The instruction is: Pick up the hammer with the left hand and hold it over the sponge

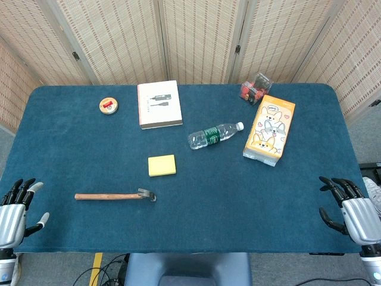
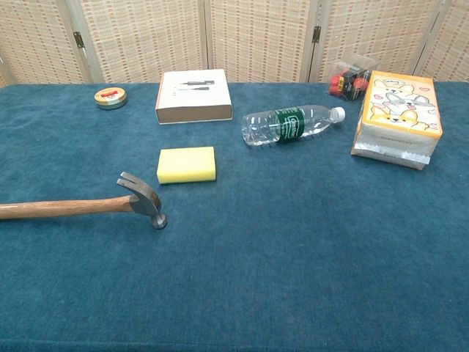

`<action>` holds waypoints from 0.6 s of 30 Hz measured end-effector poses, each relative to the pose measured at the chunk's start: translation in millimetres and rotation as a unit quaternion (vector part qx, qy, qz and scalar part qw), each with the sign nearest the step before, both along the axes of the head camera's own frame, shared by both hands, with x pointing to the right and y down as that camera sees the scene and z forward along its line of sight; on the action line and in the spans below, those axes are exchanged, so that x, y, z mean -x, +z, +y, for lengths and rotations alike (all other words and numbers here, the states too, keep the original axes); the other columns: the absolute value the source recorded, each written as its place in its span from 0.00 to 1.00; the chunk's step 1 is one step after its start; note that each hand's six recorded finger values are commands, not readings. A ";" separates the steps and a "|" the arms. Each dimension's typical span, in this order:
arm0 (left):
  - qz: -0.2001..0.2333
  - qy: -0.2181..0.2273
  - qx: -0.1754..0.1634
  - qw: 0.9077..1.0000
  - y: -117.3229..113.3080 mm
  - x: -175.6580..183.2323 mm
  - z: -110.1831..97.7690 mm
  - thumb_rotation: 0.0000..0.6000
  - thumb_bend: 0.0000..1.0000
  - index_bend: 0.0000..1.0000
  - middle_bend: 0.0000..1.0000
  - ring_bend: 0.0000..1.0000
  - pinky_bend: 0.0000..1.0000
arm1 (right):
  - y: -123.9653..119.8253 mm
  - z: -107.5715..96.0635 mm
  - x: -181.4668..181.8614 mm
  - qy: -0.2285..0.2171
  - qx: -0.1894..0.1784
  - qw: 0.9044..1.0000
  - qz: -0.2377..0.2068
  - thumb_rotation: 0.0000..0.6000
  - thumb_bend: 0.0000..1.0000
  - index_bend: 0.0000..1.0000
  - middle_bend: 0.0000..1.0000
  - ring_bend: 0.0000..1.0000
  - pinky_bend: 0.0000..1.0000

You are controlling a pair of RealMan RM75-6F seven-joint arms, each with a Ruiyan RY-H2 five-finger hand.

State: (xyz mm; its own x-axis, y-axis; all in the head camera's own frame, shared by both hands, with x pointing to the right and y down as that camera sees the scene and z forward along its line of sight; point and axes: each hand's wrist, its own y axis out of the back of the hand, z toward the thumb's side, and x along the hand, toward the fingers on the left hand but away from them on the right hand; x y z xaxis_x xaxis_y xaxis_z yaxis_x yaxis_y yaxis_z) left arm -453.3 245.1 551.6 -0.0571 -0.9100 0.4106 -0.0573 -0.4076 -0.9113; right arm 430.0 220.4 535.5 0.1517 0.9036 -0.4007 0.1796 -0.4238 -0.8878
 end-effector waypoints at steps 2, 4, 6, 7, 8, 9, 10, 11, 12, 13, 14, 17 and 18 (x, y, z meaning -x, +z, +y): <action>0.000 0.000 0.002 1.000 1.0 -0.5 0.2 1.00 0.30 0.22 0.15 0.08 0.23 | 0.0 1.3 -3.1 0.006 0.001 1.000 0.003 1.00 0.30 0.16 0.34 0.18 0.18; 0.001 0.001 0.003 1.000 2.2 -1.5 0.2 1.00 0.30 0.22 0.15 0.08 0.23 | 0.9 2.6 -4.5 0.009 0.004 1.000 0.006 1.00 0.30 0.16 0.34 0.18 0.18; 0.004 0.002 0.004 1.000 3.6 -3.5 -0.2 1.00 0.30 0.21 0.15 0.08 0.23 | 0.8 2.9 -4.4 0.009 0.005 1.000 0.006 1.00 0.30 0.16 0.34 0.18 0.18; 0.005 0.004 0.004 1.000 4.1 -4.6 -0.5 1.00 0.30 0.21 0.15 0.08 0.23 | 0.4 2.7 -4.2 0.008 0.004 1.000 0.005 1.00 0.30 0.16 0.34 0.18 0.18; 0.006 0.007 0.004 1.000 4.6 -6.2 -1.1 1.00 0.30 0.21 0.15 0.08 0.23 | 0.1 2.5 -3.9 0.008 0.003 1.000 0.005 1.00 0.30 0.16 0.34 0.18 0.18; 0.006 0.009 0.003 1.000 4.8 -7.5 -1.7 1.00 0.30 0.21 0.15 0.08 0.23 | -0.3 2.3 -3.7 0.007 0.003 1.000 0.005 1.00 0.30 0.16 0.34 0.18 0.18; 0.007 0.012 0.003 1.000 4.9 -8.9 -2.6 1.00 0.30 0.21 0.15 0.08 0.23 | -0.5 2.1 -3.2 0.006 0.002 1.000 0.004 1.00 0.30 0.16 0.34 0.18 0.18; 0.008 0.015 0.002 1.000 5.1 -10.7 -4.0 1.00 0.30 0.21 0.15 0.08 0.23 | -0.7 2.0 -2.9 0.005 0.002 1.000 0.004 1.00 0.30 0.16 0.34 0.18 0.18; 0.009 0.016 0.001 1.000 5.3 -11.6 -5.1 1.00 0.30 0.21 0.15 0.08 0.23 | -0.8 1.9 -2.8 0.005 0.002 1.000 0.004 1.00 0.30 0.16 0.34 0.18 0.18; 0.010 0.017 0.000 1.000 5.7 -12.4 -6.2 1.00 0.30 0.21 0.15 0.08 0.23 | -1.0 1.7 -3.0 0.006 0.001 1.000 0.004 1.00 0.30 0.16 0.34 0.18 0.18; 0.011 0.018 0.000 1.000 6.7 -13.4 -7.7 1.00 0.30 0.21 0.15 0.08 0.23 | -1.2 1.5 -3.2 0.006 0.001 1.000 0.004 1.00 0.30 0.16 0.34 0.18 0.18; 0.013 0.026 0.005 1.000 11.8 -16.5 -12.5 1.00 0.30 0.20 0.15 0.08 0.23 | -2.0 -0.3 -2.8 0.004 -0.001 1.000 0.005 1.00 0.30 0.16 0.34 0.18 0.18; 0.015 0.029 0.008 0.999 13.7 -18.1 -14.4 1.00 0.30 0.19 0.15 0.08 0.23 | -2.3 -0.9 -2.2 0.002 -0.002 1.000 0.005 1.00 0.30 0.16 0.34 0.18 0.18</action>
